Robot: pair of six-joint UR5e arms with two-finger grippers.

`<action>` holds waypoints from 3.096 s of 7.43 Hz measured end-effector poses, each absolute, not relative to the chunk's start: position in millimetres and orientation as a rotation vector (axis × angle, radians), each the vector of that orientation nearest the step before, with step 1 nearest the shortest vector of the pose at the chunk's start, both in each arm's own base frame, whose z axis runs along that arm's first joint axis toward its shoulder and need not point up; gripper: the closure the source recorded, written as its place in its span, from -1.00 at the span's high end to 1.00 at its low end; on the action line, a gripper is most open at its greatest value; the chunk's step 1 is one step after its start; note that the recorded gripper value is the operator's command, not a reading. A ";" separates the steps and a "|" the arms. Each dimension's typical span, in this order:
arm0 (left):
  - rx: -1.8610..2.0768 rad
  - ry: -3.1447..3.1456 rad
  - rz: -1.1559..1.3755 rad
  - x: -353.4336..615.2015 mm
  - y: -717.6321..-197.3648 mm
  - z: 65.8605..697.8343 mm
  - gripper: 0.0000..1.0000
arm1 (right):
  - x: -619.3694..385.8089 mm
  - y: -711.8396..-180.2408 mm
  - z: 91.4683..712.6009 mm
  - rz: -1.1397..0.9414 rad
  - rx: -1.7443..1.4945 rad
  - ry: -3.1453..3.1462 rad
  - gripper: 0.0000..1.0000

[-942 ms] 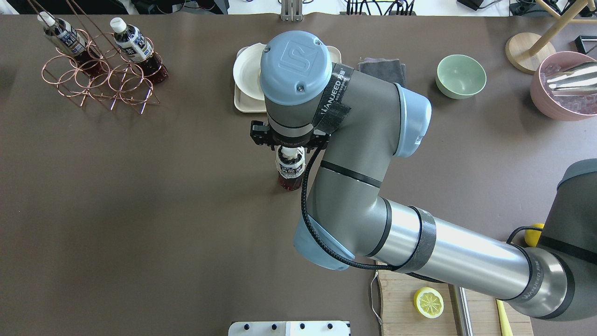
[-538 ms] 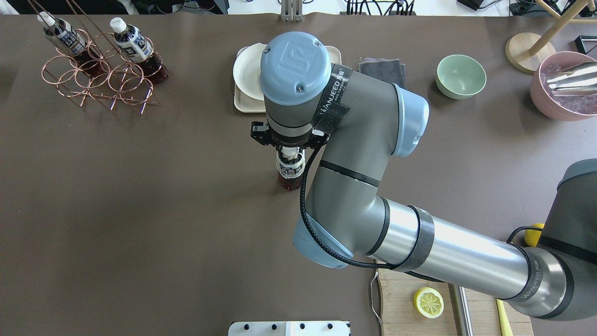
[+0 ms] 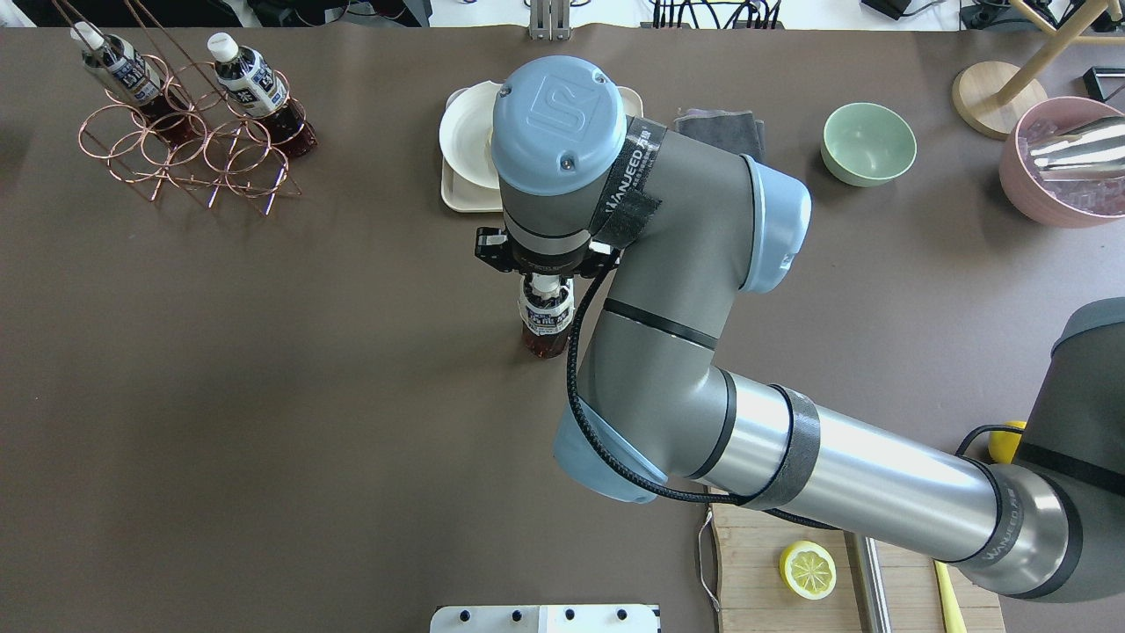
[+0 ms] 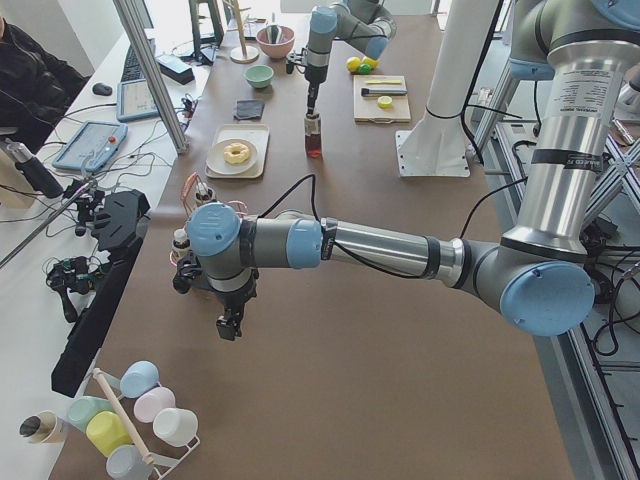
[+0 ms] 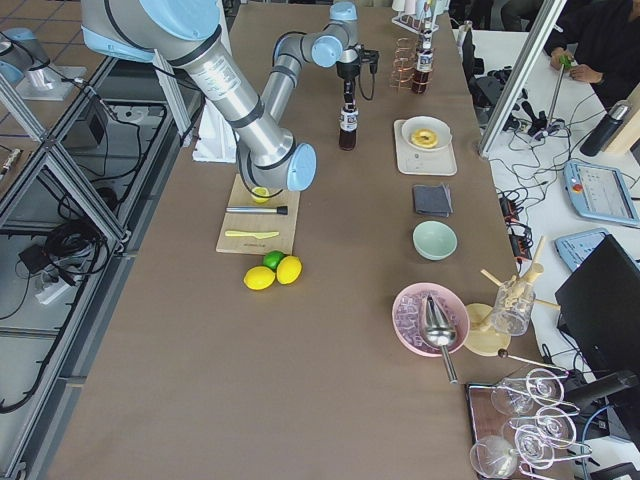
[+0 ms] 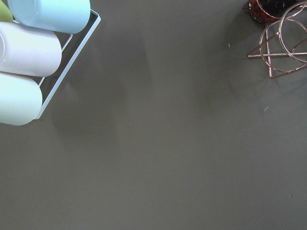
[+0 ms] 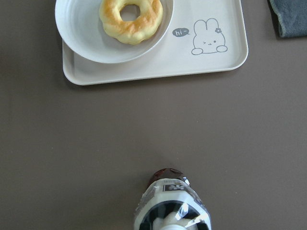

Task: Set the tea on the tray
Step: 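Lift the bottle with the right gripper and lower it onto the tray, then open the right gripper and retract the right arm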

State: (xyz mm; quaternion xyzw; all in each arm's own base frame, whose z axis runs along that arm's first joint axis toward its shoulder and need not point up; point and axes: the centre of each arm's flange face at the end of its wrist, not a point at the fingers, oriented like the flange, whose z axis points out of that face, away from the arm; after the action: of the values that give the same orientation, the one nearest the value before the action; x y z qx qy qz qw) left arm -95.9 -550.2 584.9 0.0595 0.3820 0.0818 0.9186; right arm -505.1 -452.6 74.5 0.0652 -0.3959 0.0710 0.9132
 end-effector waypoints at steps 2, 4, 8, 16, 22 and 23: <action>0.123 0.785 0.169 -95.9 -550.7 584.3 0.95 | -465.8 -487.4 60.2 0.180 0.123 -0.840 -1.00; 0.124 0.785 0.169 -96.0 -550.9 583.8 0.95 | -414.5 -540.0 42.3 0.173 0.106 -0.845 -1.00; 0.133 0.784 0.170 -95.2 -558.6 575.7 0.95 | -360.6 -678.1 78.9 0.114 0.132 -0.761 -1.00; 0.132 0.782 0.171 -95.8 -573.9 576.6 0.95 | -436.9 -726.8 125.9 0.121 0.158 -0.781 -1.00; 0.140 0.781 0.173 -96.0 -592.7 569.3 0.95 | -445.1 -725.5 140.0 0.121 0.191 -0.783 1.00; 0.139 0.782 0.173 -96.1 -594.6 569.5 0.95 | -443.6 -725.2 136.6 0.132 0.191 -0.789 1.00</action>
State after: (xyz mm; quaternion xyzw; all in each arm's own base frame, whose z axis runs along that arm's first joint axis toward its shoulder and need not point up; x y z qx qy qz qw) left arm -96.1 -594.6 569.5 0.0677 0.3801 0.0840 0.9186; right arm -443.6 -725.2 136.6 0.0928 -0.3834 0.0644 0.9167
